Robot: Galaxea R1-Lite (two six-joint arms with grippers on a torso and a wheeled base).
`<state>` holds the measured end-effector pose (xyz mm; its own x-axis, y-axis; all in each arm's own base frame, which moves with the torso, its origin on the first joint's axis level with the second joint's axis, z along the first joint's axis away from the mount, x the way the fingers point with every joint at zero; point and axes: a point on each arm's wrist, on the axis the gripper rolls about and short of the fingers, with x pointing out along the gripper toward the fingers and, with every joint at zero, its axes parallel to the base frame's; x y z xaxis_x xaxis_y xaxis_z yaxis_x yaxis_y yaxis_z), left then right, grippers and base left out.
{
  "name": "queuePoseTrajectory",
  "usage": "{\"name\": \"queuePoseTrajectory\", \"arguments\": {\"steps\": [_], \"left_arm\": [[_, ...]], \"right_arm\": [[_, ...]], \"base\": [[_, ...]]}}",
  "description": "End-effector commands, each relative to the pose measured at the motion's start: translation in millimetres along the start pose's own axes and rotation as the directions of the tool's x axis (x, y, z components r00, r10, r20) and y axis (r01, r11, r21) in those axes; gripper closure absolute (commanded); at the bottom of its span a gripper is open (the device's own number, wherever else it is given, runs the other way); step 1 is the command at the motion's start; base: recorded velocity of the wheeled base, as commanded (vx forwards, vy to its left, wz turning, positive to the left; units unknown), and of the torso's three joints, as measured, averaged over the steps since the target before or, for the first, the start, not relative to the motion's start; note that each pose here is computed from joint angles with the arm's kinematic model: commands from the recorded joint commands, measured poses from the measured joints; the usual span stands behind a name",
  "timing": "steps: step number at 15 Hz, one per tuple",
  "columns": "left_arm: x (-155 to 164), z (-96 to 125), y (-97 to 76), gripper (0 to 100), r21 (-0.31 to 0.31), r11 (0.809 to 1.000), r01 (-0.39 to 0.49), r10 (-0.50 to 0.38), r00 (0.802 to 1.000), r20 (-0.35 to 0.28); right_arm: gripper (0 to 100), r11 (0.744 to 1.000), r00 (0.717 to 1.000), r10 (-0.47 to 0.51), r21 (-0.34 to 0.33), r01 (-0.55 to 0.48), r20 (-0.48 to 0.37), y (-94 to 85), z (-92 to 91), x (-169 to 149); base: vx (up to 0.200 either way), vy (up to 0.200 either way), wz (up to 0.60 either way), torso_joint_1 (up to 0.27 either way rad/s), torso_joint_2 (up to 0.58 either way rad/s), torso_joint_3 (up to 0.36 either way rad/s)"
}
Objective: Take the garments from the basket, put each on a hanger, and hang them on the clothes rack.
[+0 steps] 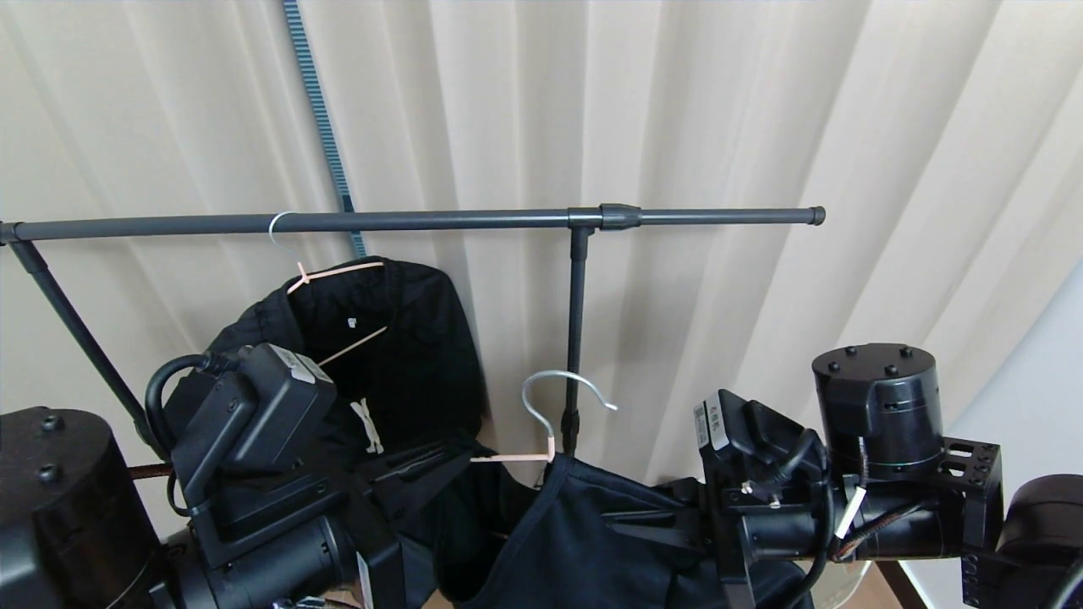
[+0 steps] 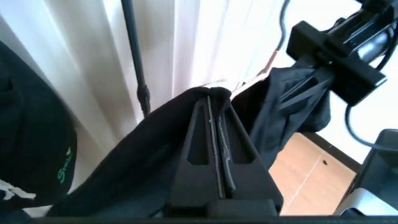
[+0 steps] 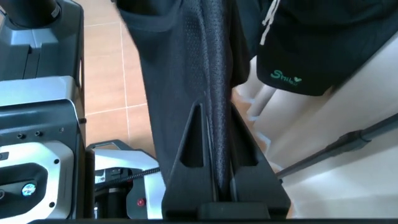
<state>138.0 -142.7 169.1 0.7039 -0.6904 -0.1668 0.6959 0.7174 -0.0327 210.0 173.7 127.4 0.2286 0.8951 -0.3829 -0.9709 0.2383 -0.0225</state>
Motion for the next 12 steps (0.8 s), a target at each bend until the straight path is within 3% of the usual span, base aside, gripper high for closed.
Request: {"name": "queuePoseTrajectory", "arguments": {"steps": [1, 5, 12], "left_arm": [[0.4, 0.4, -7.9, 100, -0.003, 1.0, 0.021, -0.021, 1.0, 0.001], [3.0, 6.6, -16.4, 100, -0.04, 0.999, 0.012, -0.011, 1.0, 0.024], [2.5, 5.9, -23.0, 100, -0.038, 0.999, 0.033, -0.032, 0.999, 0.022]], "right_arm": [[100, 1.0, 1.0, 0.011, 0.026, -0.011, -0.008, 0.4, -10.3, 8.3], [100, 0.998, 1.0, -0.023, 0.052, 0.023, 0.017, 4.7, -11.4, 19.7], [100, 0.998, 0.999, -0.03, 0.063, 0.028, 0.03, 6.2, -11.4, 24.2]], "base": [[0.0, 0.0, 0.0, 0.0, 0.0, 0.0], [0.0, 0.0, 0.0, 0.0, 0.0, 0.0], [0.0, 0.0, 0.0, 0.0, 0.0, 0.0]]}}
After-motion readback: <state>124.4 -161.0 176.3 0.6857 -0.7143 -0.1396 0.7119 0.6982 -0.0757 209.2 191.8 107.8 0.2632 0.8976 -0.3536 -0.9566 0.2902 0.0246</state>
